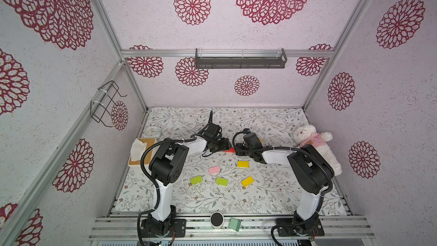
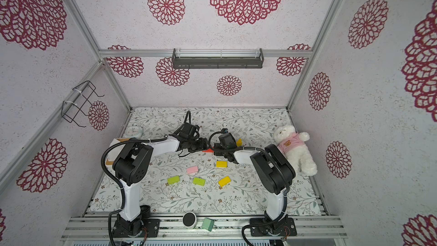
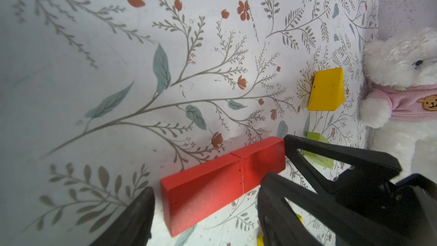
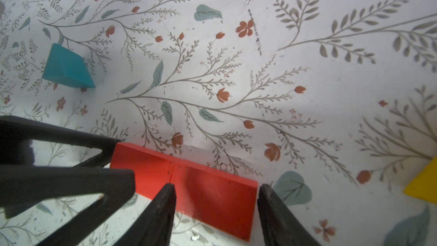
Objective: Assemble a carrot with building blocks
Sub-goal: Assemble the building block at the center of the board.
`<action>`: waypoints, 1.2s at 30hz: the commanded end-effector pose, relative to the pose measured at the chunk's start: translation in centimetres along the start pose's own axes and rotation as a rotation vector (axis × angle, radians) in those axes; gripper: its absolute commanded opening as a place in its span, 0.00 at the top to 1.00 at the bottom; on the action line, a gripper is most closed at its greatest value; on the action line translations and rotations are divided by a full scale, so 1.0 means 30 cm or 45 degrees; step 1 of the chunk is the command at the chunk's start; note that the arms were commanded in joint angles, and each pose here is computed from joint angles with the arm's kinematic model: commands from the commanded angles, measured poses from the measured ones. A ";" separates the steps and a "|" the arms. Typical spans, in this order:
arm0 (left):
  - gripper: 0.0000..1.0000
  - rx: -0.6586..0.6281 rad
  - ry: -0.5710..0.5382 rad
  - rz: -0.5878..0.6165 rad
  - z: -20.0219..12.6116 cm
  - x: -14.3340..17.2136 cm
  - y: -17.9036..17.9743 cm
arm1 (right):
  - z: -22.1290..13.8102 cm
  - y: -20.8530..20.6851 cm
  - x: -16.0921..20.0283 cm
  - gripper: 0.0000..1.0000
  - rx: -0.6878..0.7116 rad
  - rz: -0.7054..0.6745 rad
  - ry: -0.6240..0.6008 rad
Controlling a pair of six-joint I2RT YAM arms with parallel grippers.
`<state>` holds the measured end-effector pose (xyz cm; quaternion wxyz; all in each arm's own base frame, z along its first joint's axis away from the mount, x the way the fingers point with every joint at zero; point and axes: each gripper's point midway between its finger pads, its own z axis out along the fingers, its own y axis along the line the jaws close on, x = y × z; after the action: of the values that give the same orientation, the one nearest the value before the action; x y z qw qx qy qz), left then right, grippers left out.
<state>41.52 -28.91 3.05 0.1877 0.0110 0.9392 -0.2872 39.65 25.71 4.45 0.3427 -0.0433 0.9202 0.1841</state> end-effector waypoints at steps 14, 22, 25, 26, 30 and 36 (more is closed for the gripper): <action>0.29 -0.269 -0.214 0.004 -0.308 -0.189 0.088 | -0.162 0.023 -0.144 0.39 -0.033 0.023 -0.168; 0.22 -0.703 -0.118 0.026 -0.407 -0.204 0.276 | -0.242 0.021 -0.177 0.39 -0.020 -0.004 -0.203; 0.22 -0.654 -0.091 -0.009 -0.377 -0.211 0.281 | -0.257 0.017 -0.187 0.39 -0.018 -0.008 -0.213; 0.23 -0.649 -0.051 -0.019 -0.331 -0.197 0.303 | -0.262 0.015 -0.189 0.39 -0.018 -0.006 -0.216; 0.24 -0.600 -0.034 -0.027 -0.283 -0.219 0.299 | -0.275 0.002 -0.186 0.39 -0.014 -0.001 -0.222; 0.24 -0.587 -0.016 0.010 -0.236 -0.249 0.298 | -0.285 -0.017 -0.175 0.39 -0.002 0.016 -0.225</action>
<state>46.21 -16.55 5.36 0.1813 -0.0407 0.9810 -0.0558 38.27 22.61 11.84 0.3990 -0.0256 0.8956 0.1951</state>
